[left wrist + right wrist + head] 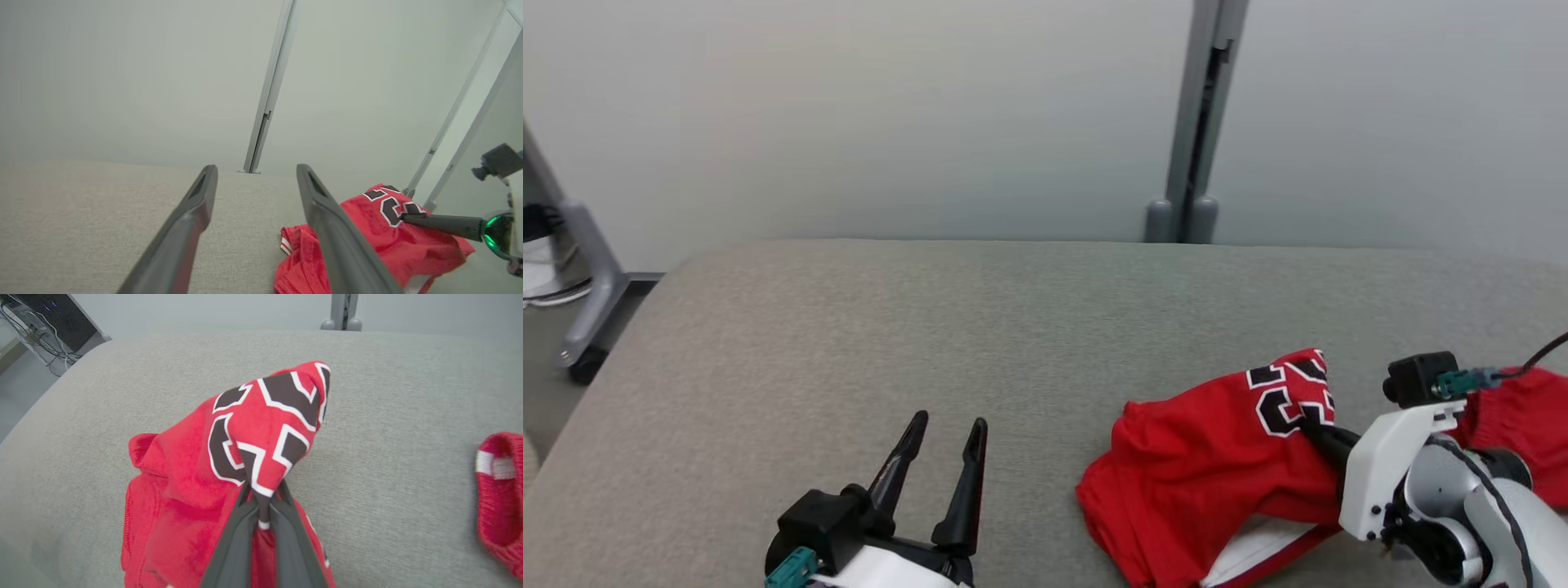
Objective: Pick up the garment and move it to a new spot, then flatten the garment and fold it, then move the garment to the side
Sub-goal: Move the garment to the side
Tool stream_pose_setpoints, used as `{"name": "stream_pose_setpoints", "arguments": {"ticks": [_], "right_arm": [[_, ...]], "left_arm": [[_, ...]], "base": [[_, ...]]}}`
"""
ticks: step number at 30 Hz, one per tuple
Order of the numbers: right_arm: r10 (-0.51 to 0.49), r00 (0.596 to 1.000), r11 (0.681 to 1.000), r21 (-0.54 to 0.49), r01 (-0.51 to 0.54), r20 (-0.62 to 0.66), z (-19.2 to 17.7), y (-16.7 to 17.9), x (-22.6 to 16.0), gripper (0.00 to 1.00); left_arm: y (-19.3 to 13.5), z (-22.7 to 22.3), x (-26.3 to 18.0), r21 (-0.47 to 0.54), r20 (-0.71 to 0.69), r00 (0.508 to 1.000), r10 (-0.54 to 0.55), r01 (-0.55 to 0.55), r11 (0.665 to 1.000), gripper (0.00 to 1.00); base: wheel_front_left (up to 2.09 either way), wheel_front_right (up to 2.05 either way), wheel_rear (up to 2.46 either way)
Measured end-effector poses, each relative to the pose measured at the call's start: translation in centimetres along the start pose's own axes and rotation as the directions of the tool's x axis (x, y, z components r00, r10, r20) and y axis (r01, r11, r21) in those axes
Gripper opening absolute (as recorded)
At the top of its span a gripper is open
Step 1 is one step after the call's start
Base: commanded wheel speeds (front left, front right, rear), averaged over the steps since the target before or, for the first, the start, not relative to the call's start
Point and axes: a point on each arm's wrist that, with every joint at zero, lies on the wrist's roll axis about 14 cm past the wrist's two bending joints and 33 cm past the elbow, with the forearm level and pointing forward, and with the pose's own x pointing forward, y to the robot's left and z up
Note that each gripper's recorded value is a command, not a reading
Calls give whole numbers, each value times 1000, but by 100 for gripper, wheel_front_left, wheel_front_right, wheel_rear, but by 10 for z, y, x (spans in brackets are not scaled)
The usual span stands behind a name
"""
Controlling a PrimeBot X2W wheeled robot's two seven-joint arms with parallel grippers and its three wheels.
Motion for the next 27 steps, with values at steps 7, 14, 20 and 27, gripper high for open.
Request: {"name": "stream_pose_setpoints", "arguments": {"ticks": [7,14,20,27], "right_arm": [[-104,993,993,-57,107,54,26,-43,-38,0],[-221,970,972,-59,228,102,43,-92,-74,0],[-309,943,947,-47,317,127,60,-142,-75,0],[-436,897,898,-25,439,72,52,-208,-67,0]], "left_arm": [[-64,-19,32,-45,-46,976,-212,210,977,100],[-107,-50,53,-89,-124,926,-356,347,934,100],[-108,-71,78,-93,-186,897,-401,390,916,100],[-89,-103,98,-105,-267,876,-402,389,915,100]], "base": [[0,0,0],[0,0,0],[0,0,0],[0,0,0]]}}
